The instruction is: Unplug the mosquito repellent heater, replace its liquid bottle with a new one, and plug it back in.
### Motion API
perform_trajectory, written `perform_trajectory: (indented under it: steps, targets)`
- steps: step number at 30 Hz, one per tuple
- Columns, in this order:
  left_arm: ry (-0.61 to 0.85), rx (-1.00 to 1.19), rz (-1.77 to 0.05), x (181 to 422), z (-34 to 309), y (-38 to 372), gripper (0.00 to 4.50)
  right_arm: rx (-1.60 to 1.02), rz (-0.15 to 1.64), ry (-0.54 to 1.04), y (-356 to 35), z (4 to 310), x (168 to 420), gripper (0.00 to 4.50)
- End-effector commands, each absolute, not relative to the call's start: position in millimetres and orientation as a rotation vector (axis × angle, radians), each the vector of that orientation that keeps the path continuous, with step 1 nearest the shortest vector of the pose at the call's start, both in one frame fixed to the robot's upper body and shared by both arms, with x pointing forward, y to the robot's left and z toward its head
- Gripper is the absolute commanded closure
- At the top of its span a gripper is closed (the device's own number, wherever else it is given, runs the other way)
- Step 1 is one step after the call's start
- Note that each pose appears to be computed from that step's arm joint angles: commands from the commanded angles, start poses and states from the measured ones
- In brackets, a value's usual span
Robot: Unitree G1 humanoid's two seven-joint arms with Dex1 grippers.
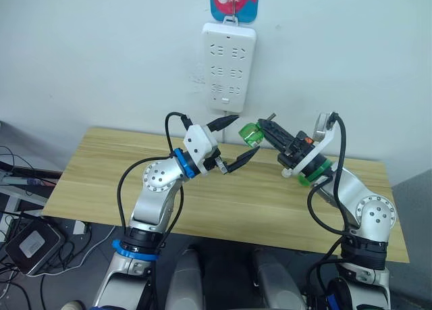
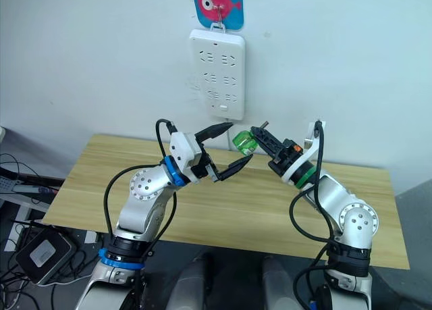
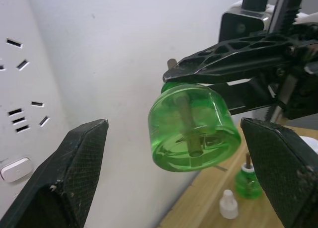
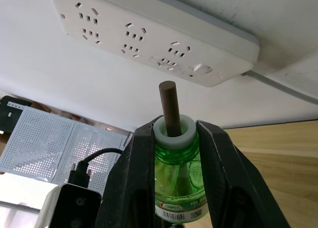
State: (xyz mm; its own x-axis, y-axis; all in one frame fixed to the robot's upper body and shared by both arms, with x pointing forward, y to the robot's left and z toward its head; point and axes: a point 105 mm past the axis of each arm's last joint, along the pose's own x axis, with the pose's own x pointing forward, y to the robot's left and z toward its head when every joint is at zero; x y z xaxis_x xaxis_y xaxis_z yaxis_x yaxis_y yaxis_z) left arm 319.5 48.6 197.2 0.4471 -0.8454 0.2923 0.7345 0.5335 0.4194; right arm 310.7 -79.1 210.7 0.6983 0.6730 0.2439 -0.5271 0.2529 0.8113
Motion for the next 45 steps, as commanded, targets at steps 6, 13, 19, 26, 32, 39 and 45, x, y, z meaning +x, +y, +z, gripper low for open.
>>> perform_trajectory:
  steps: [6,13,19,26,32,39,45]
  targets:
    - [-0.603,0.228,-0.950,317.9,216.4,41.9,0.00,1.026,0.862,0.097,-78.2,229.7,303.2,3.65]
    - [-0.582,0.188,-0.945,318.6,212.6,39.4,1.50,1.047,0.852,0.083,-80.6,233.9,304.3,3.65]
    - [-0.537,0.116,-0.937,321.0,208.2,36.5,2.66,1.072,0.850,0.070,-80.2,238.9,304.4,3.65]
    - [-0.523,0.073,-0.919,323.1,214.1,40.1,2.49,1.075,0.845,0.071,-80.1,239.3,304.2,3.65]
    - [-0.498,0.083,-0.981,318.7,209.9,38.2,1.86,1.074,0.847,0.076,-80.9,239.3,304.2,3.65]
    - [-0.492,0.085,-0.983,320.5,208.5,38.8,1.86,1.078,0.863,0.077,-78.7,241.6,302.4,3.65]
    - [-0.492,0.089,-0.996,319.9,207.9,36.8,1.86,1.083,0.876,0.085,-77.2,242.3,300.2,3.65]
